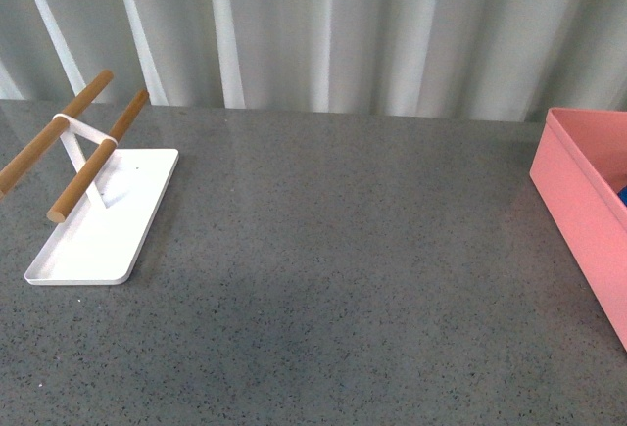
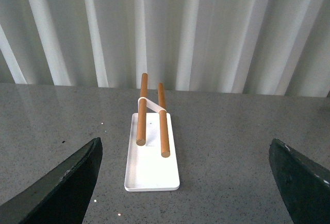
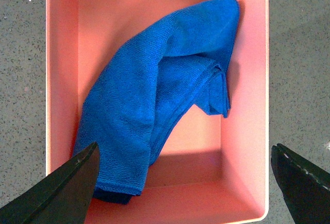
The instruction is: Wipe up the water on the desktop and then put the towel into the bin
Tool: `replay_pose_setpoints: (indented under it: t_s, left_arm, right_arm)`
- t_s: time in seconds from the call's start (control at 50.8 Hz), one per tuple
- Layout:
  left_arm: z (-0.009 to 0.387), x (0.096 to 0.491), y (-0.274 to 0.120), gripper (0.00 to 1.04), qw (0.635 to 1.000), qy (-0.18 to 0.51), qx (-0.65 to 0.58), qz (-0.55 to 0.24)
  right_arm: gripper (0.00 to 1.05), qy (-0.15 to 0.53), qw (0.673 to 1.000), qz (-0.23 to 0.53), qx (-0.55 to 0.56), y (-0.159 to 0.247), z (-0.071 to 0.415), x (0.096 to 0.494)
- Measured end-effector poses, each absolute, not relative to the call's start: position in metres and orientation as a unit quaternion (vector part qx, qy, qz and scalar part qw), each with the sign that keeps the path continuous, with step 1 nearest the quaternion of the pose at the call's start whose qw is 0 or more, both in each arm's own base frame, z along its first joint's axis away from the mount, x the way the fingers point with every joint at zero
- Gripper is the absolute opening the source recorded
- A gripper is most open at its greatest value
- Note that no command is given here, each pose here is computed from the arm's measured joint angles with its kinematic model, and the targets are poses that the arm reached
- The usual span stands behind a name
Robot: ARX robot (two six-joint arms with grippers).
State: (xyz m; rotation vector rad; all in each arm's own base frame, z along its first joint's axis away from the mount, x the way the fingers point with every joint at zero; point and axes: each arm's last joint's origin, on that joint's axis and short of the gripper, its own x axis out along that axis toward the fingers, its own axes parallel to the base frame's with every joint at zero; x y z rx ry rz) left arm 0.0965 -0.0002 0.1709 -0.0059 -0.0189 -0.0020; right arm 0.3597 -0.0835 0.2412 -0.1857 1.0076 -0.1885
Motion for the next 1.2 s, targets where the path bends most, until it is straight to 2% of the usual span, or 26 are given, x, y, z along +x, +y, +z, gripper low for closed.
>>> replay_pose_setpoints:
  t_s: [0.197,0.236,0.296,0.374,0.433,0.552,0.749,0.768,0.966,1.202]
  left_arm:
    - [0.171,0.097,0.0,0.98,1.0,-0.009,-0.003,-0.001]
    - [0.171,0.097,0.0,0.98,1.0,-0.01,-0.003,-0.001]
    - [0.171,0.097,0.0,0.98,1.0,-0.01,-0.003,0.001]
    - [0.171,0.096,0.0,0.98,1.0,-0.01,-0.003,-0.001]
    - [0.171,0.096,0.0,0.98,1.0,-0.01,-0.002,-0.001]
    - [0.171,0.096,0.0,0.98,1.0,-0.01,-0.002,-0.001]
    - [0.171,0.096,0.0,0.98,1.0,-0.01,-0.002,-0.001]
    - [0.171,0.096,0.0,0.98,1.0,-0.01,-0.002,-0.001]
    - [0.171,0.096,0.0,0.98,1.0,-0.01,-0.002,-0.001]
    - [0.171,0.096,0.0,0.98,1.0,-0.01,-0.002,-0.001]
  right_arm:
    - [0.98,0.481,0.867,-0.09,-0.089,-0.083,0.241,0.36]
    - [0.9,0.388,0.919,-0.058,-0.038,-0.082,0.234,0.357]
    - [0.79,0.279,0.96,-0.012,0.004,-0.074,0.222,0.345]
    - [0.69,0.188,0.982,-0.004,0.005,-0.065,0.212,0.33]
    - [0.58,0.082,0.997,-0.002,-0.006,-0.055,0.21,0.311]
    - [0.4,-0.002,1.0,0.001,-0.016,-0.042,0.217,0.284]
    - [0.04,0.008,1.0,0.002,-0.013,-0.026,0.195,0.242]
    - [0.03,0.01,1.0,0.002,-0.014,-0.025,0.193,0.238]
    - [0.03,0.005,1.0,0.005,-0.012,-0.013,0.182,0.199]
    - [0.03,0.007,1.0,0.005,-0.012,0.0,0.175,0.174]
